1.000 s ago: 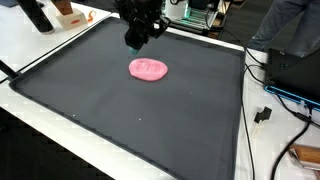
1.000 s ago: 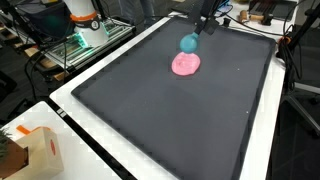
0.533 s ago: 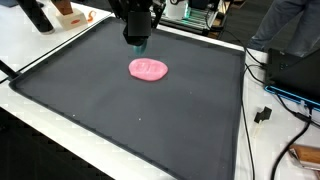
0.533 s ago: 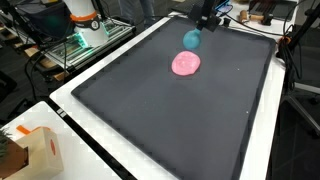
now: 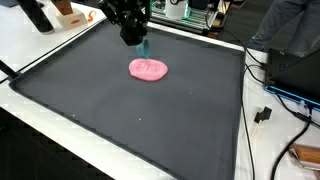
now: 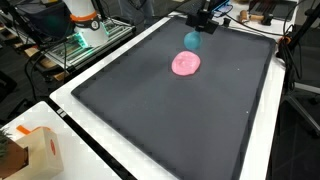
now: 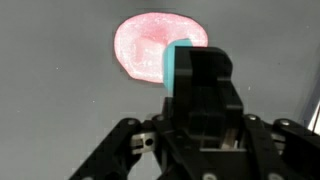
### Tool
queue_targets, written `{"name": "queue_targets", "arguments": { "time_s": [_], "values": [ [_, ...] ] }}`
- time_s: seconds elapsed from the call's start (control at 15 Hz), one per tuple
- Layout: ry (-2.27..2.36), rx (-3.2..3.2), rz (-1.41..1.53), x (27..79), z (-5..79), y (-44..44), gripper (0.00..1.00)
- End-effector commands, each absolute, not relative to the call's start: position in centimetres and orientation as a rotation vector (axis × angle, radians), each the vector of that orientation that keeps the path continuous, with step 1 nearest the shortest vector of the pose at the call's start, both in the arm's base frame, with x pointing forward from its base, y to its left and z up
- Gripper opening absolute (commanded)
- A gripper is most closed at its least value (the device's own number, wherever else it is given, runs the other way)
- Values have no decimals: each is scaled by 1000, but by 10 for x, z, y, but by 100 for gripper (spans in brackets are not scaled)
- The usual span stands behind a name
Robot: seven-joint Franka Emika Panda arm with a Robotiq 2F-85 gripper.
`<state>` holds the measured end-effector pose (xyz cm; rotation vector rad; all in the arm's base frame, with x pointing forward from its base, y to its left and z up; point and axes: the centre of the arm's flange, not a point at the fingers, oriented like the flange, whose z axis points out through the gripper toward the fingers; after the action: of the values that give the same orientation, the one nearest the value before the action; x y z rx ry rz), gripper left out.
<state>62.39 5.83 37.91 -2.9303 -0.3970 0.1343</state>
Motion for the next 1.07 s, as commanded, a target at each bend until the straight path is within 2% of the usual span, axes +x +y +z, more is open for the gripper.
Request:
{"name": "queue_targets", "arguments": {
  "time_s": [0.0, 1.0],
  "values": [
    [-468, -2782, 54, 604, 373, 37, 25],
    [-629, -2370, -115, 589, 326, -5, 25]
  ]
}}
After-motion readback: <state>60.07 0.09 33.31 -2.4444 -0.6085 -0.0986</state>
